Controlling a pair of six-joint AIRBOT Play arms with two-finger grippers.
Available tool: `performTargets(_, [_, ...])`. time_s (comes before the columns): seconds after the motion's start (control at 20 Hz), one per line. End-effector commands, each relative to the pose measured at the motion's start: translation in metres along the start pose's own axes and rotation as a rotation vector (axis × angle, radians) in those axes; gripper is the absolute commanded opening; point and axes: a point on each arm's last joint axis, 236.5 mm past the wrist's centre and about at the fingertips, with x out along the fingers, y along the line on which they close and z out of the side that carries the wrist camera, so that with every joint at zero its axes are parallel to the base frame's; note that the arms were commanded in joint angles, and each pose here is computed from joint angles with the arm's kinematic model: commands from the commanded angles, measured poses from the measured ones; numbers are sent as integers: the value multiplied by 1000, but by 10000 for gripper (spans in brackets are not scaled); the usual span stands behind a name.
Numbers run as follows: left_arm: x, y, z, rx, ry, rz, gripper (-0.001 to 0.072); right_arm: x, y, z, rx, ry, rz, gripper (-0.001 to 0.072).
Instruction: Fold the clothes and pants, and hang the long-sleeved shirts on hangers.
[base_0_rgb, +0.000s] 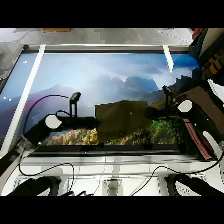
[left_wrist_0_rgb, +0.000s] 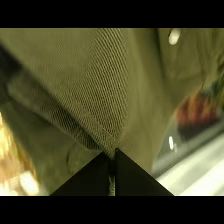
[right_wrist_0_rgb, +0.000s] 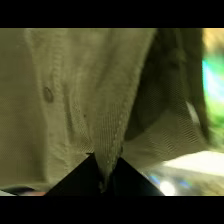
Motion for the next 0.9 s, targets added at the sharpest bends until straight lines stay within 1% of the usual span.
performTargets(0.0, [17, 14, -44, -53, 174, 5, 28, 1, -28, -23, -48, 93, -97, 48])
performTargets(0.05, [22, 19, -48, -67, 194, 13, 51, 0, -31, -22, -57, 92, -109, 51])
performTargets(0.1, [26, 23, -49, -75, 199, 19, 157, 0, -33, -21, -64, 87, -119, 164])
performTargets(0.15, [29, 25, -49, -81, 199, 24, 378, 0, -37, -16, -75, 68, -134, 469])
performTargets(0.2, [30, 26, -45, -90, 183, 24, 640, 0, -39, -11, -83, 48, -145, 625])
performTargets(0.25, [30, 26, -40, -86, 163, 27, 702, -2, -42, -3, -99, 23, -164, 626])
performTargets(0.35, [29, 23, -29, -78, 135, 23, 702, -13, -53, 18, -118, -35, -207, 625])
performTargets(0.4, [28, 21, -25, -74, 126, 21, 702, -22, -61, 32, -94, -58, -216, 625])
performTargets(0.5, [27, 19, -21, -69, 117, 18, 702, -36, -83, 50, 5, -58, -212, 624])
performTargets(0.55, [27, 19, -21, -68, 117, 18, 702, -39, -91, 52, 61, -12, -179, 623])
performTargets(0.75, [27, 19, -21, -69, 116, 18, 702, -24, -75, 34, 113, 251, 164, 624])
performTargets(0.85, [27, 19, -21, -69, 117, 18, 702, -2, -71, 36, 123, 271, 257, 626])
